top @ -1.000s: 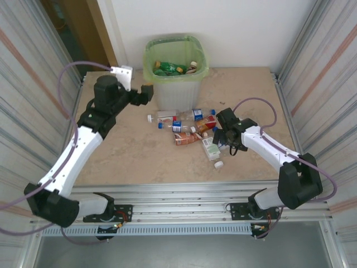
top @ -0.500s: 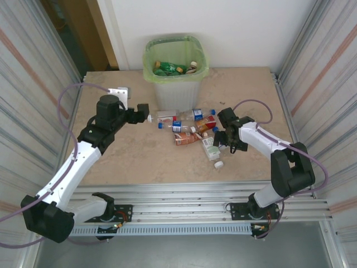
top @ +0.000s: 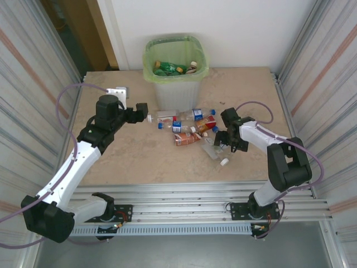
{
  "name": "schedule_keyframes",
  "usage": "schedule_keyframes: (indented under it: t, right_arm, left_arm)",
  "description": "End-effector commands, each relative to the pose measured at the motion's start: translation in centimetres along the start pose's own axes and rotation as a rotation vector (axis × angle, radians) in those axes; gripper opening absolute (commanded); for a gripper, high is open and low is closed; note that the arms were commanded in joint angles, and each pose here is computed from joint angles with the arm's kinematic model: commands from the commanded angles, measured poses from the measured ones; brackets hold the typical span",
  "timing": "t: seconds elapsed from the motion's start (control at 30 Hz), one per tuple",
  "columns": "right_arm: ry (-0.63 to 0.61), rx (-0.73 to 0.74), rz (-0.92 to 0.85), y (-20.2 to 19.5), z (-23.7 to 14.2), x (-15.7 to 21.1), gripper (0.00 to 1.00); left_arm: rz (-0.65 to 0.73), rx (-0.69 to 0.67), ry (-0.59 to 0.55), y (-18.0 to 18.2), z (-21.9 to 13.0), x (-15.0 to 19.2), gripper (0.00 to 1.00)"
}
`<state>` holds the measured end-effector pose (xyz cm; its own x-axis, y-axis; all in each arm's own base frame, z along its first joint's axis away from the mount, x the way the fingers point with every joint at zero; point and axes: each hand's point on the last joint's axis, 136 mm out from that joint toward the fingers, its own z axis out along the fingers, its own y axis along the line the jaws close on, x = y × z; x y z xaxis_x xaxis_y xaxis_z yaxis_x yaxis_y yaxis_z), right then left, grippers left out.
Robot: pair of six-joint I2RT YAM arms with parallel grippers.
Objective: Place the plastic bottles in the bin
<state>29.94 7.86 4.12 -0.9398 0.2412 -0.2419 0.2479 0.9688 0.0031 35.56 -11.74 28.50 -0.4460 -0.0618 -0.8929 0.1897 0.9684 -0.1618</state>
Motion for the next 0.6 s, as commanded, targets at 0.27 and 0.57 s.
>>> schedule_keyframes:
  t: [0.27, 0.57]
  right_arm:
    - [0.035, 0.023, -0.029, -0.2, 2.0, -0.9, 0.99]
    - [0.029, 0.100, -0.095, -0.5, 2.5, -2.9, 0.98]
  left_arm:
    - [-0.021, -0.027, -0.006, 0.8, 0.3, -0.2, 0.99]
    - [-0.025, -0.029, 0.001, 1.0, 0.6, -0.1, 0.99]
